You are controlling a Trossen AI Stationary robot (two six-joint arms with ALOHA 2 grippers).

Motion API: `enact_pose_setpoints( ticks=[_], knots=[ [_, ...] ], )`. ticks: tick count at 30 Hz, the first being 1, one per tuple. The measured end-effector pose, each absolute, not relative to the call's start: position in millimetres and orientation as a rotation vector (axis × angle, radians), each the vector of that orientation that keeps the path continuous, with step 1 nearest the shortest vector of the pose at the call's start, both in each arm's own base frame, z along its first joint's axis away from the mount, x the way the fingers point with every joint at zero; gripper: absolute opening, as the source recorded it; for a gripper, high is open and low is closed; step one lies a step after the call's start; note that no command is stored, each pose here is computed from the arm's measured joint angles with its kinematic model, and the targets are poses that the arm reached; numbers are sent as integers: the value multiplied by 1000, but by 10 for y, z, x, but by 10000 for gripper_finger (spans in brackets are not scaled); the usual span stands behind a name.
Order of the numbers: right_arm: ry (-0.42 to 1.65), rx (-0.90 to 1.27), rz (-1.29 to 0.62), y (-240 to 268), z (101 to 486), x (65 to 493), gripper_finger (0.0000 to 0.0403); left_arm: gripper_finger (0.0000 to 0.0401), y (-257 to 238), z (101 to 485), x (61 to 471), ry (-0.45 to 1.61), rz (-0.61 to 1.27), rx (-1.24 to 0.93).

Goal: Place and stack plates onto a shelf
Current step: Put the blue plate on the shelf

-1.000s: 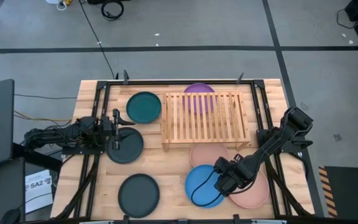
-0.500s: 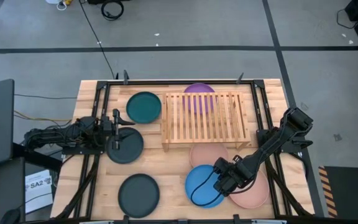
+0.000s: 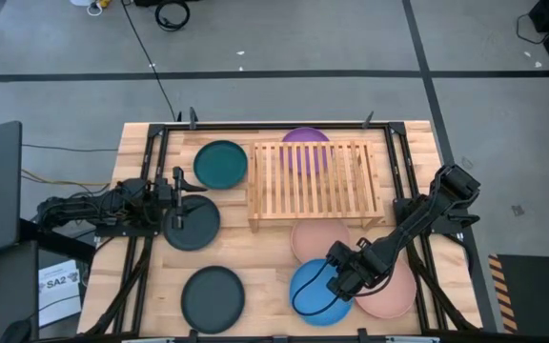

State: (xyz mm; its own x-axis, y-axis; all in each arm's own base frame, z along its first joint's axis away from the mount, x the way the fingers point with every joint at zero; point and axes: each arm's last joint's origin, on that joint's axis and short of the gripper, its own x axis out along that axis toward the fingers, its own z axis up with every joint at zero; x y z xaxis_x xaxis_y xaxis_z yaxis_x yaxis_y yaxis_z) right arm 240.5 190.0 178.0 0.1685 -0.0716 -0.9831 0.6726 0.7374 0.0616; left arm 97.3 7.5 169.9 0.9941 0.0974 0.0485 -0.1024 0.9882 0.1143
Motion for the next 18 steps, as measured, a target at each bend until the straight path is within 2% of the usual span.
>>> enact_pose_setpoints(
  ticks=[9, 18],
  knots=[
    [1296, 574, -554, 1907, 1795, 2415, 16, 185, 76, 1698, 973, -43, 101, 117],
    [1240, 648, -497, 1819, 2050, 2395, 14, 185, 75, 1699, 973, -43, 100, 117]
  ],
)
